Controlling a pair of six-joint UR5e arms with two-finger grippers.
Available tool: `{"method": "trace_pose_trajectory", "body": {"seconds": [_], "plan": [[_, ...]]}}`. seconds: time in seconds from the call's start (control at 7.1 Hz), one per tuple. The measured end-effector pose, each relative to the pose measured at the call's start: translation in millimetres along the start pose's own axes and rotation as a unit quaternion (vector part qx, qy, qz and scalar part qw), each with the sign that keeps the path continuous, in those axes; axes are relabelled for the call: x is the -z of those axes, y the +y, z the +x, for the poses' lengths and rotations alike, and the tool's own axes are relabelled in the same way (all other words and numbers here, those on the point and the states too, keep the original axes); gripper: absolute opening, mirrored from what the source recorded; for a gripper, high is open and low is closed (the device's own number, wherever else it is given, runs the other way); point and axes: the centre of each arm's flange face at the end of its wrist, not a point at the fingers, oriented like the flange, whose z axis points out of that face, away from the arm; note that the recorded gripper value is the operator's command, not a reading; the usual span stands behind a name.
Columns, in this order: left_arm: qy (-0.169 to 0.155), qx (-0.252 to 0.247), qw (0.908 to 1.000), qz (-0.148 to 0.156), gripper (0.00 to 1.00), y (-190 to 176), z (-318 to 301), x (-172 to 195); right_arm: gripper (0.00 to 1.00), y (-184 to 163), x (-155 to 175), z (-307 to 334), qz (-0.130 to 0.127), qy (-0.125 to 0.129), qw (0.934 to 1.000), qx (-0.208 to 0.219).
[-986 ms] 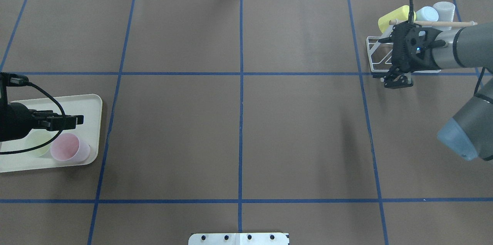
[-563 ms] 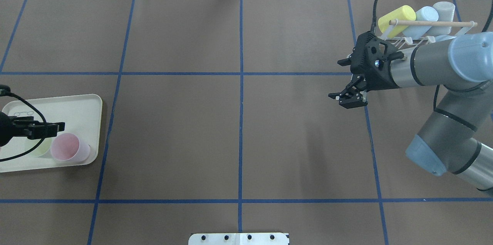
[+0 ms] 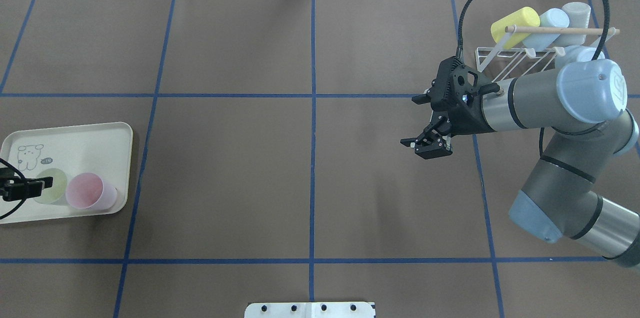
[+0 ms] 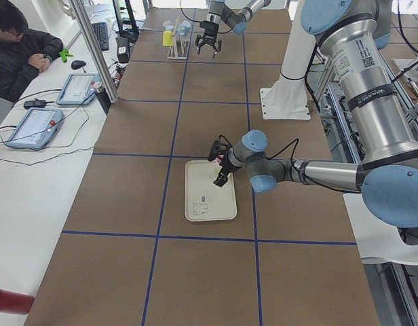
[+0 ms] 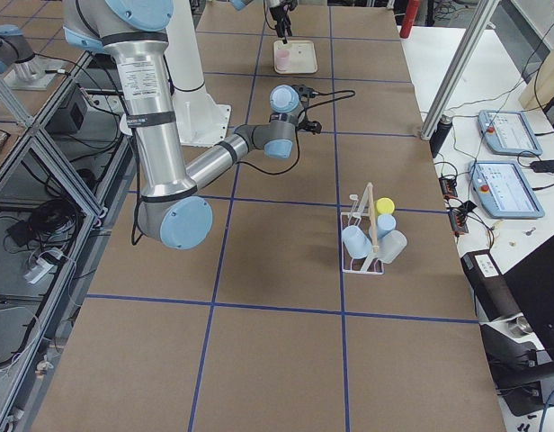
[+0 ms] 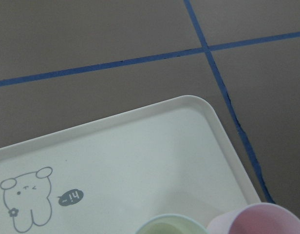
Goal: Transfer IKEA cup to right arm and place on rack
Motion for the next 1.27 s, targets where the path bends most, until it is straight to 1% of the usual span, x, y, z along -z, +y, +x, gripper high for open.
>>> {"method": "trace_pose_trajectory", "body": {"seconds": [0.14,0.28,0.42,0.56,0.99,1.13,1.27], "plan": [[0.001,0.001,1.0,-0.001,0.3,3,-4,-4,0.99,0,-1,-1,0.001,-0.001,1.0,0.0],[0.001,0.001,1.0,-0.002,0.21,5,-6,-7,0.99,0,-1,-2,0.0,-0.002,1.0,0.0],[0.001,0.001,1.0,-0.004,0.08,6,-7,-9,0.99,0,-2,-2,0.0,-0.002,1.0,0.0],[0.002,0.001,1.0,-0.004,0.0,6,-7,-9,0.99,1,-2,-3,0.0,-0.002,1.0,0.0],[0.01,-0.003,0.9999,-0.002,0.0,2,-3,-3,0.99,0,-3,-4,0.0,-0.003,1.0,0.001],[0.016,-0.008,0.9998,0.0,0.0,-3,-2,6,0.99,-1,-3,-4,0.001,-0.003,1.0,0.001],[0.019,-0.018,0.9996,0.011,0.0,-17,-11,20,0.99,-4,-6,-6,0.003,-0.006,1.0,0.003]]}}
